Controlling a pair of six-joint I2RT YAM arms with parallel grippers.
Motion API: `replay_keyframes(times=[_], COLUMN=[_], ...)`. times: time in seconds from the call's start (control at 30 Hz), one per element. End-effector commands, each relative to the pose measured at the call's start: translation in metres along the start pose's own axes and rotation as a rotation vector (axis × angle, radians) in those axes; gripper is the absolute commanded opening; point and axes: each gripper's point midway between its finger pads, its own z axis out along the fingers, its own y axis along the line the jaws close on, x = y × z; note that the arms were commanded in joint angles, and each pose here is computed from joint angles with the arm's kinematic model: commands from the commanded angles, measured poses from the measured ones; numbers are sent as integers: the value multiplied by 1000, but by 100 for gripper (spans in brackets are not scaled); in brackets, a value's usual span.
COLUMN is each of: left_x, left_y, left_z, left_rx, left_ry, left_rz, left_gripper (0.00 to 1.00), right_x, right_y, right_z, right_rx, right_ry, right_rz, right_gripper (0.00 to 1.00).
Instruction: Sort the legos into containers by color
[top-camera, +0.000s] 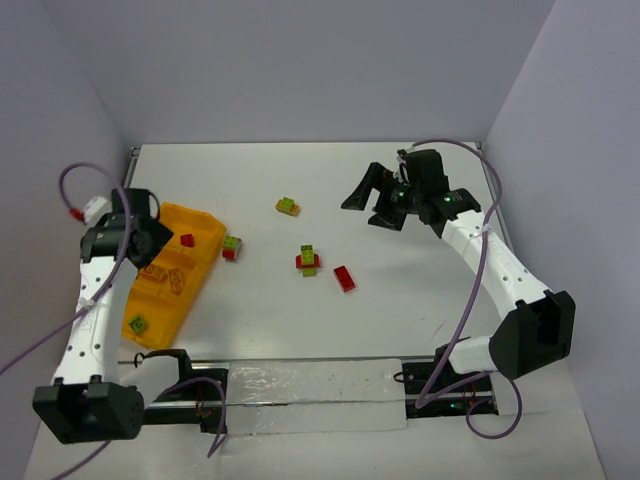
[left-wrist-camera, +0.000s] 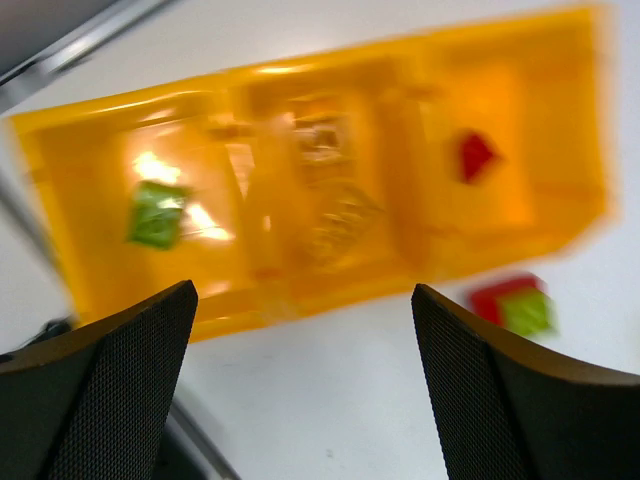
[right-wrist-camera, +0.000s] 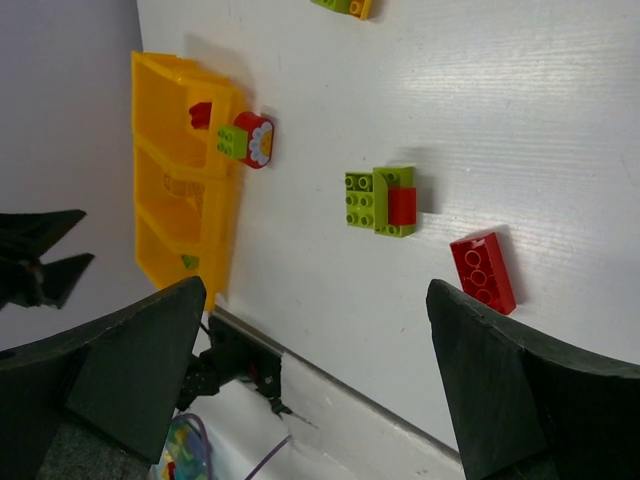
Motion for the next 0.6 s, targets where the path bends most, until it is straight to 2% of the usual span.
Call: replay_keyframes(times=[0.0,0.23,0.43,0.57], left_x=[14,94,139,165], left_y=[-97,-182,-227,-244], left_z=[-37,-54,-72,-75], left_rx=[268,412,596,634], left_ry=[-11,91,211,243], left_rz=[258,561,624,688], left_gripper=[95,95,95,96], right_x=[-17,-15,-12,-14], right_y=[6,-25,-47,-60], right_z=[-4,-14,-20,-20], right_rx=[19,159,229,262], right_ry=[-58,-106,-151,-183], right_rz=[-75,-118,-156,-183], right_gripper=[99,99,100,100])
